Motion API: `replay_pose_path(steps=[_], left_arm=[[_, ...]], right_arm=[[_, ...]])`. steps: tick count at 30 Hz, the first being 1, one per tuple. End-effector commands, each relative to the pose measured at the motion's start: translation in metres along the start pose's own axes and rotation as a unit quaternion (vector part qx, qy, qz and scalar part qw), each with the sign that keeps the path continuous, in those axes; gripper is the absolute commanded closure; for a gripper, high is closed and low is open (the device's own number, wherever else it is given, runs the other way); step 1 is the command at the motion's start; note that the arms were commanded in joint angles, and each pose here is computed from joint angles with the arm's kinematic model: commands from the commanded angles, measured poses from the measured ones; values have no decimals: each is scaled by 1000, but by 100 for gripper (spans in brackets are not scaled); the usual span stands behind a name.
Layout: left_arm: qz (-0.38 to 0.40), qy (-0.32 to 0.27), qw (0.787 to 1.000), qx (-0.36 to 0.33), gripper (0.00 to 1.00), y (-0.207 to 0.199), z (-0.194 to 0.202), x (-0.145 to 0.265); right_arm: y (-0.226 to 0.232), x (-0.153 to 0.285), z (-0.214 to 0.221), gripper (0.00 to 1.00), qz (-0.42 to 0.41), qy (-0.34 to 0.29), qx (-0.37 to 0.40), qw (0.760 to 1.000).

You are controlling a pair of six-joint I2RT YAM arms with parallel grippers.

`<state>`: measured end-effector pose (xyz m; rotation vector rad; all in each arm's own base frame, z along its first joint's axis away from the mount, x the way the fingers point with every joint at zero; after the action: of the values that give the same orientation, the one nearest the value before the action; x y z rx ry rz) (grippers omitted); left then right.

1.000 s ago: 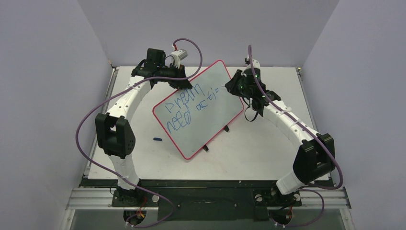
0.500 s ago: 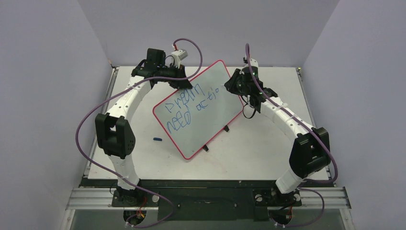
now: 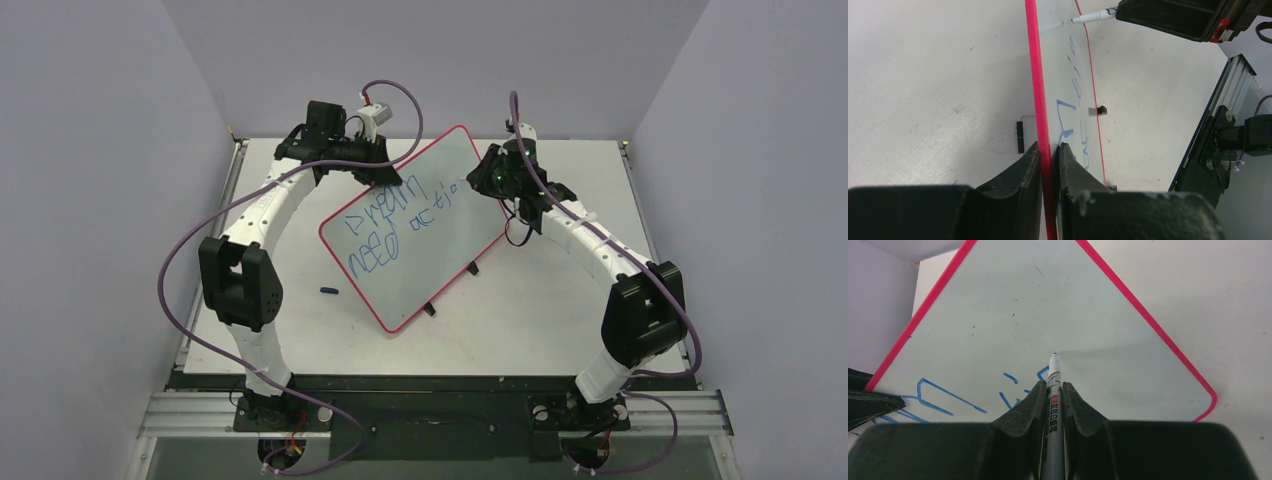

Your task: Write a sentence on the whiteboard

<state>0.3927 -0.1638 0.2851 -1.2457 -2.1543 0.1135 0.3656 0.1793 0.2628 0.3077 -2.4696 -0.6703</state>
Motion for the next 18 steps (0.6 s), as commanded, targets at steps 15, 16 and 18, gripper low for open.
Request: replay_pose_path(steps=[15, 16, 18], left_arm=[[30, -4, 998, -63, 100, -20, -7, 4], [30, -4, 998, -63, 100, -20, -8, 5], [30, -4, 998, -63, 100, -20, -8, 5]], right_arm=[[-4, -7, 5, 100, -8, -5, -3, 1000], [-6, -6, 7, 100, -6, -3, -3, 1000], [-9, -6, 12, 100, -4, 1, -2, 1000]])
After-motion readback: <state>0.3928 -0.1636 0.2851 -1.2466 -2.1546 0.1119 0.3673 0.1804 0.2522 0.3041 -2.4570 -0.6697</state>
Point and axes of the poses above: each gripper's point midway between its finger pads, its own x axis back along the fingers, its own y axis along the line the jaws close on, z = x × y, the point moved 10 cm from there along x, back along the fingers, and after that the axes turned 3 degrees about -x, right-handed, at the moved point
